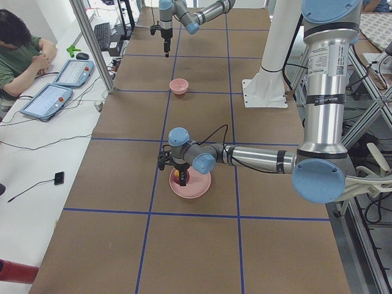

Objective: Move apple from plate to bowl
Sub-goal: 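Lower the left gripper onto the red apple on the pink plate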

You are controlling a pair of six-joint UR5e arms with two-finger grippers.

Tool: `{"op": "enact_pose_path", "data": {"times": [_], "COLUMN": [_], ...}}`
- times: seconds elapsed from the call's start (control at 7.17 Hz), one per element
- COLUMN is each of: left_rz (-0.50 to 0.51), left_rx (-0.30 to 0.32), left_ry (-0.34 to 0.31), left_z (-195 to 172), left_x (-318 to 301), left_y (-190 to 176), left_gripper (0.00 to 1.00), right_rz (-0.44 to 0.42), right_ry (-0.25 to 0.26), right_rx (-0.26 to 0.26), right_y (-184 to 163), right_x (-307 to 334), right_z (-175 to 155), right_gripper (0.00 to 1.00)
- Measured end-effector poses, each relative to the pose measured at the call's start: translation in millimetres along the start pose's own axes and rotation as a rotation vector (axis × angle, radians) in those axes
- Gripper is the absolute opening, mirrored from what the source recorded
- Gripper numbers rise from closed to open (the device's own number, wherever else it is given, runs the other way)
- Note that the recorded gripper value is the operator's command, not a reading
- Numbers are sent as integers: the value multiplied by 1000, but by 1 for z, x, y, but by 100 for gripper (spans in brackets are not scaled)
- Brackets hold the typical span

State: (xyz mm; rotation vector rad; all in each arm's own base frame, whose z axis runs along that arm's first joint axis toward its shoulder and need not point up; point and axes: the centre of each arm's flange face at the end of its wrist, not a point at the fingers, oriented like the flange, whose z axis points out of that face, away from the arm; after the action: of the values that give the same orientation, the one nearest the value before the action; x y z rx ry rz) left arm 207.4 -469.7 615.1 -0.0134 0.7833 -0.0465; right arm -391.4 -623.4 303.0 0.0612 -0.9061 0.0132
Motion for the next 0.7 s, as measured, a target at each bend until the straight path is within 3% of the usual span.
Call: {"op": "enact_pose_path", "data": {"times": [0.28, 0.7], "left_rz": [3, 3], "left_rx": [8, 55], "left_ry": [4, 44], "left_z": [-6, -50], "left_x": [1, 7], "left_y": [1, 3], "left_gripper": [0, 0], "right_rz": [-2, -2], "right_ry": [-2, -5], "right_rx": [1, 0], "right_y": [0, 0], "right_x": [-2, -2], "right_z": [-1, -1], "right_gripper": [100, 100]}}
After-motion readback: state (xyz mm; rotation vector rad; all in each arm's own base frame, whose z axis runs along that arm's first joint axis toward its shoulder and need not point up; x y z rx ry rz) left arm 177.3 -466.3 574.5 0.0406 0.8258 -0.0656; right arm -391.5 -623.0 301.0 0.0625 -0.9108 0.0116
